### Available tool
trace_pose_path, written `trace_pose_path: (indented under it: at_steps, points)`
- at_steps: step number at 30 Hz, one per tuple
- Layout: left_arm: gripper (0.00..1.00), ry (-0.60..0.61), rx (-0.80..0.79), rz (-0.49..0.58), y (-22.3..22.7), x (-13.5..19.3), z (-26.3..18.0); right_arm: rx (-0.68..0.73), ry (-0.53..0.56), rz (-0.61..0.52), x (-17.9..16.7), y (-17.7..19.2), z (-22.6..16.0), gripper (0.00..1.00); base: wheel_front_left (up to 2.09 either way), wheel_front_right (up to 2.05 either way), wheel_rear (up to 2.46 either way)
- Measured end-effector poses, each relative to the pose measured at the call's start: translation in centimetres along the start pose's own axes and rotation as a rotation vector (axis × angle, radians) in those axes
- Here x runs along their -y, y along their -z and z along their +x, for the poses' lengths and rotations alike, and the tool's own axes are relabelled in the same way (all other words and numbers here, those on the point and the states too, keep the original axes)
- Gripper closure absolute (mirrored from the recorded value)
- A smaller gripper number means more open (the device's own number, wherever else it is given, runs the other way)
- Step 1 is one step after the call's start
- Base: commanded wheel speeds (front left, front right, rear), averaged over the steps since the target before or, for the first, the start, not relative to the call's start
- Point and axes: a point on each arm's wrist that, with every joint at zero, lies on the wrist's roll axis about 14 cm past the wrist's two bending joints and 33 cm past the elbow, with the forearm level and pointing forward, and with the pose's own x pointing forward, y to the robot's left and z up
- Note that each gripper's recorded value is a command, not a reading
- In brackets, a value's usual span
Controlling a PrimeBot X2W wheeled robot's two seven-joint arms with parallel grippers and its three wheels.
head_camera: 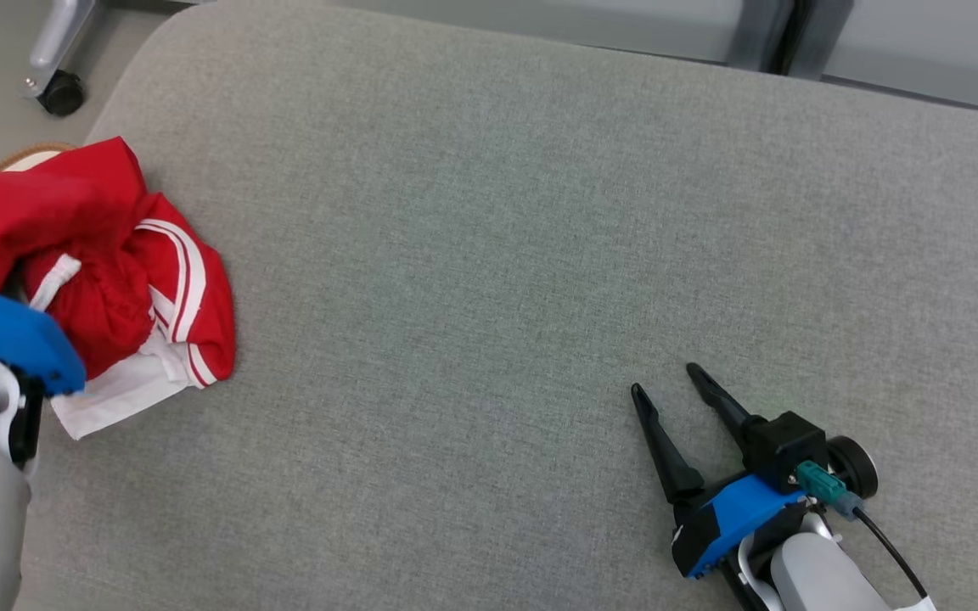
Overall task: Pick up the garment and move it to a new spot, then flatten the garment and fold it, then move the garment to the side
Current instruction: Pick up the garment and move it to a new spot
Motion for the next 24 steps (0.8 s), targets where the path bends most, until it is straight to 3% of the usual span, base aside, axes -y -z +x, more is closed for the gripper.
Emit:
trace_pose_path:
  at_steps: [4, 10, 16, 24]
  points:
    - [1.0, 0.065, 0.188, 0.048, -6.4, 1.6, 0.1, 0.005, 0.009, -0.002, -0.1, -0.5, -0.7, 0.0, 0.0, 0.0, 0.0]
    - [1.0, 0.214, 0.467, 0.074, -15.5, 6.7, -1.7, 0.033, 0.056, 0.012, 0.5, -1.6, -2.7, 0.0, 0.0, 0.0, 0.0]
    - [1.0, 0.448, 0.639, 0.032, -20.6, 16.0, -4.5, 0.063, 0.157, 0.07, 2.4, -2.0, -6.4, 0.0, 0.0, 0.0, 0.0]
    - [1.0, 0.842, 0.67, -0.088, -19.9, 31.6, -10.8, 0.096, 0.348, 0.11, 6.2, -1.8, -12.3, 0.0, 0.0, 0.0, 0.0]
